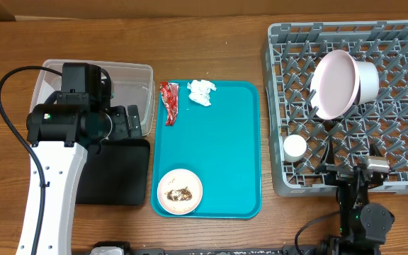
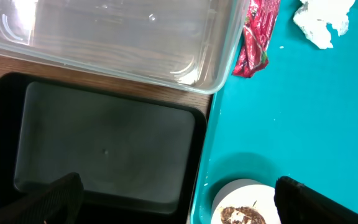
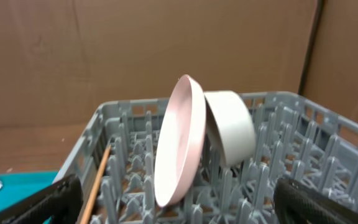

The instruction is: Sort waste into correct bins and load items into the dishwasher

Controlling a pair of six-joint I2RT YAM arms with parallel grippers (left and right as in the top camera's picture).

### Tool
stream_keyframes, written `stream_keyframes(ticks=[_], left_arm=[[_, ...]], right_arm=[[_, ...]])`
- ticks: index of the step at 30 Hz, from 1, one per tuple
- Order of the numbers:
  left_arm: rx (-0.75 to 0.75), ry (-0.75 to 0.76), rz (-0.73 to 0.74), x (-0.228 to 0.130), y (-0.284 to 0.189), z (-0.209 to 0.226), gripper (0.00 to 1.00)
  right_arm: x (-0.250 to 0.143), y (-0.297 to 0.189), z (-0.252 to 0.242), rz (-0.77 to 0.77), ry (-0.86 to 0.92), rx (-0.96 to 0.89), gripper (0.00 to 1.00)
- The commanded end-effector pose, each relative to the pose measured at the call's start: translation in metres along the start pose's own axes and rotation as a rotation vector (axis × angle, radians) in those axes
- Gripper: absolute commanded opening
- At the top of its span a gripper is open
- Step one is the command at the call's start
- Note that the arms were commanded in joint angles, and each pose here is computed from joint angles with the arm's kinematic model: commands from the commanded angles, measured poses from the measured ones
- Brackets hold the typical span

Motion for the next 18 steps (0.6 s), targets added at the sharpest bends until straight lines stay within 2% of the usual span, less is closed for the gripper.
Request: stream_keyframes(ticks=[1,18], left_arm=[[0.011,0.012,-0.01,0.0035,-0.0005,0.0008,1.0],[0.011,0.012,-0.01,0.0035,-0.0005,0.0008,1.0]], right_arm=[[-0.0086,0.0008,-0.0002,0.012,0.0,-0.015,1.0],[-0.013,0.0008,0.0018,0.037,0.002,-0.001,1.0]])
Point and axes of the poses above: each gripper's point midway between its finger pads, its own y axis out along the fingers, its own z axis along the line the jaws close on, x = y × z, the point moved 8 cm from there along -y, back along the fingers, and after that the axes turned 14 degrees about -y, right-handed, at the moved point
